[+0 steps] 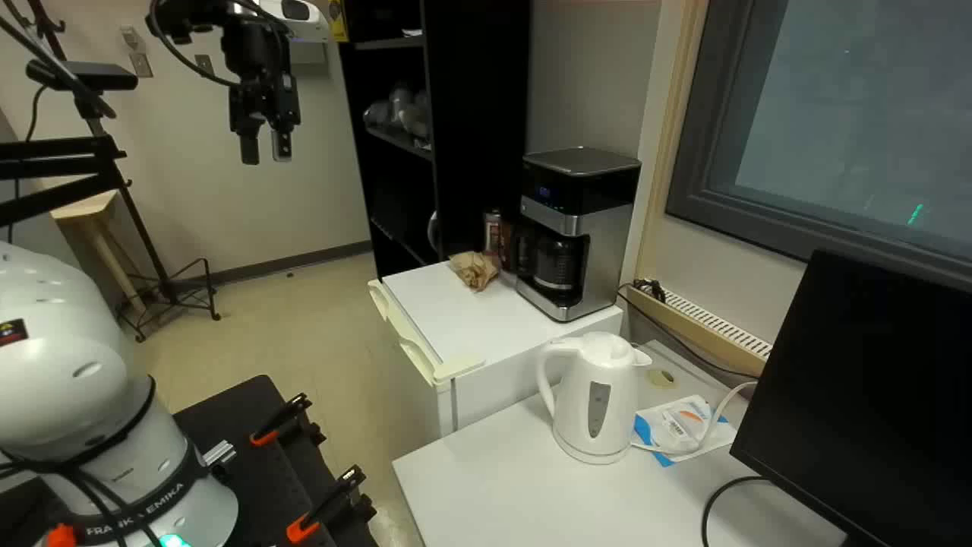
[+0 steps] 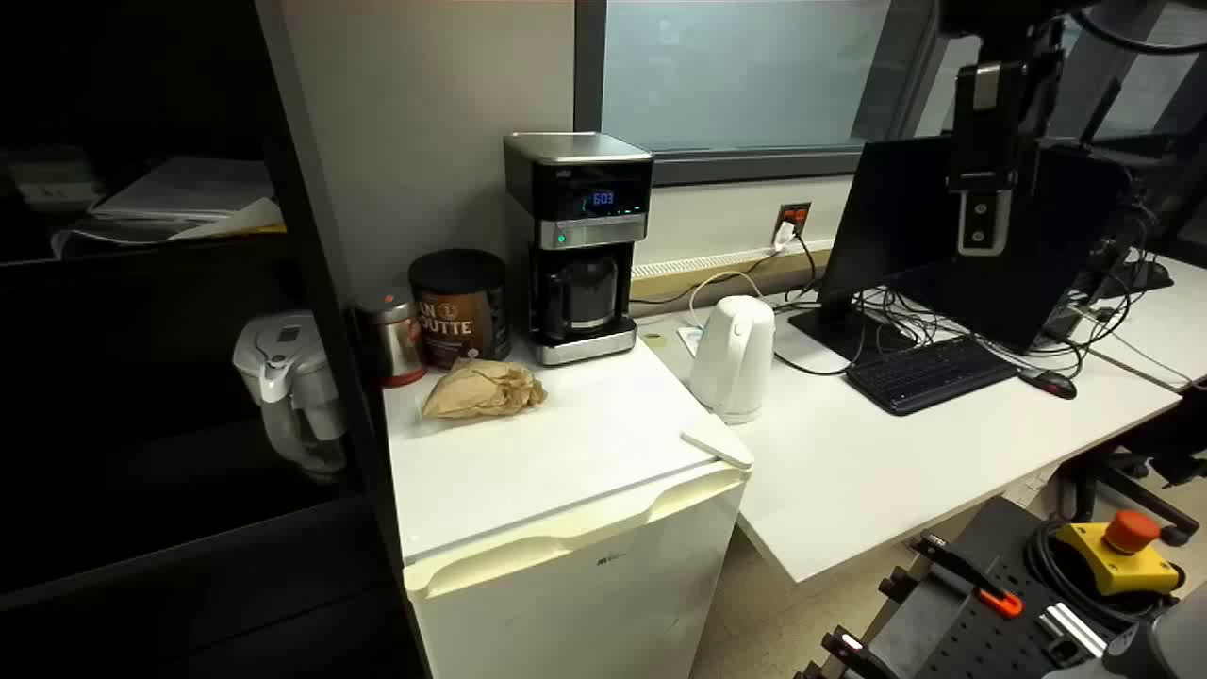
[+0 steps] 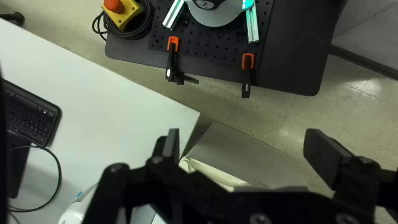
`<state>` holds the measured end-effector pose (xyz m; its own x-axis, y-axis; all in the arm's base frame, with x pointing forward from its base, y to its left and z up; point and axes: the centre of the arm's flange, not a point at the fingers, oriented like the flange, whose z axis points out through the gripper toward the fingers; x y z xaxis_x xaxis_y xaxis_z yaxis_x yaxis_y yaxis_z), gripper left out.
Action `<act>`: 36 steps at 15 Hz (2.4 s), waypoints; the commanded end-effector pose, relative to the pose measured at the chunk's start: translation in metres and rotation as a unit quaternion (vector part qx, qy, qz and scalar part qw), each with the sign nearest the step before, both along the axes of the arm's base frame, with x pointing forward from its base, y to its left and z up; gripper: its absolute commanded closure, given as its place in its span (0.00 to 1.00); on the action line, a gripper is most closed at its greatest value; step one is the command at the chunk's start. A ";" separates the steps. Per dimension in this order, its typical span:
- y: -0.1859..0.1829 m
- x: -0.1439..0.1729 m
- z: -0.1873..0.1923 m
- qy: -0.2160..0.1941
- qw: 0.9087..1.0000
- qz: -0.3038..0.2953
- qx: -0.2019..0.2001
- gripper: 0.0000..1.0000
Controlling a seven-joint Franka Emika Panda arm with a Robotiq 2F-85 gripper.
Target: Press a button on the coffee maker
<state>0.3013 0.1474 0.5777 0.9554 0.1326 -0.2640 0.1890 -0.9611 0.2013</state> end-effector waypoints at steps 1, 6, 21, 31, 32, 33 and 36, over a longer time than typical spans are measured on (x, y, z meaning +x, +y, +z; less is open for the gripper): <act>0.000 0.000 0.000 0.000 1.000 0.000 0.000 0.00; 0.000 0.000 0.000 0.000 1.000 0.000 0.000 0.00; -0.092 0.055 -0.048 -0.057 0.976 0.206 -0.042 0.25; -0.139 0.117 -0.096 -0.176 0.917 0.351 -0.072 0.96; -0.143 0.125 -0.101 -0.189 0.913 0.354 -0.076 0.99; -0.146 0.130 -0.105 -0.199 0.909 0.358 -0.079 1.00; -0.156 0.155 -0.115 -0.224 0.902 0.362 -0.074 1.00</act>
<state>0.4298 0.0021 0.4761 0.6758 0.7362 0.0362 0.6220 -0.5960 0.5078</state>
